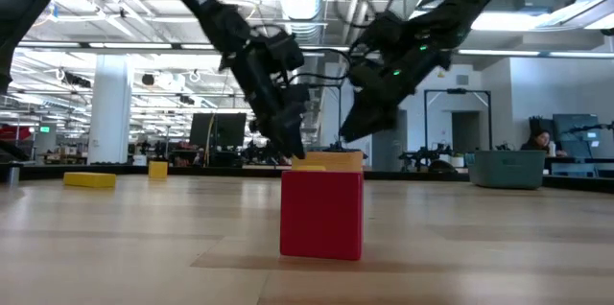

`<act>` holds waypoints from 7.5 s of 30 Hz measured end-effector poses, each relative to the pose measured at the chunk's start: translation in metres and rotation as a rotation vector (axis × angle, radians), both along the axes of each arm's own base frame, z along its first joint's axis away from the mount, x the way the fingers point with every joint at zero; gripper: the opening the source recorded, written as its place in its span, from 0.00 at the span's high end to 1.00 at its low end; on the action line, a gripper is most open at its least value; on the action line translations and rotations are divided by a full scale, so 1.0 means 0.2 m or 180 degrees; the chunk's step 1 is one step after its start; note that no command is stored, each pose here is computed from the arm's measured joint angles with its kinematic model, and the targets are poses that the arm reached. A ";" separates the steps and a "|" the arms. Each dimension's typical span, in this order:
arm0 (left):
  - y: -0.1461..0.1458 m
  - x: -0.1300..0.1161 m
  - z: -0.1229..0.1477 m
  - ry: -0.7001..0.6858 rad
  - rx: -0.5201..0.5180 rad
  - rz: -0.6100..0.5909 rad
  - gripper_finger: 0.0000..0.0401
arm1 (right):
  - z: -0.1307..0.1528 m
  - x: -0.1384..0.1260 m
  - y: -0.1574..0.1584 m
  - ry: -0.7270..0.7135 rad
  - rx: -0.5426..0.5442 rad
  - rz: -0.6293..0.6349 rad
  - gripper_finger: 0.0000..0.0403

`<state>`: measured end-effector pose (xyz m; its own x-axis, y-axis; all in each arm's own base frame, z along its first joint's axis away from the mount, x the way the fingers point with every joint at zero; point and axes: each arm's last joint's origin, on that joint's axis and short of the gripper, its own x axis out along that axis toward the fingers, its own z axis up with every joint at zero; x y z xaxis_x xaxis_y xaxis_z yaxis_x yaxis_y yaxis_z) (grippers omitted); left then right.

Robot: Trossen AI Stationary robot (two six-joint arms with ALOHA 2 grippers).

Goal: Sort & place blocks by color
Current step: Put the right yellow block into the yellow bin

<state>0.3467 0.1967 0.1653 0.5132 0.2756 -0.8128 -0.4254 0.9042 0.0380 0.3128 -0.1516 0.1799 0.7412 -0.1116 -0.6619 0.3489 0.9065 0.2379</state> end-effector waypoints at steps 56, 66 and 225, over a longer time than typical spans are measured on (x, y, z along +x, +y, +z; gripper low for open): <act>-0.11 -0.47 0.81 0.0605 0.0465 0.0955 0.27 | -0.11 0.27 -0.30 0.1966 -0.0562 0.2105 0.63; -0.11 -0.47 0.81 0.0661 0.0534 0.0936 0.27 | -0.21 0.25 -0.20 0.2076 -0.0083 0.1889 0.58; 0.24 -0.04 -0.03 -0.0797 0.0084 0.0226 0.72 | 0.65 -0.16 0.16 -0.0407 -0.0632 -0.1380 0.45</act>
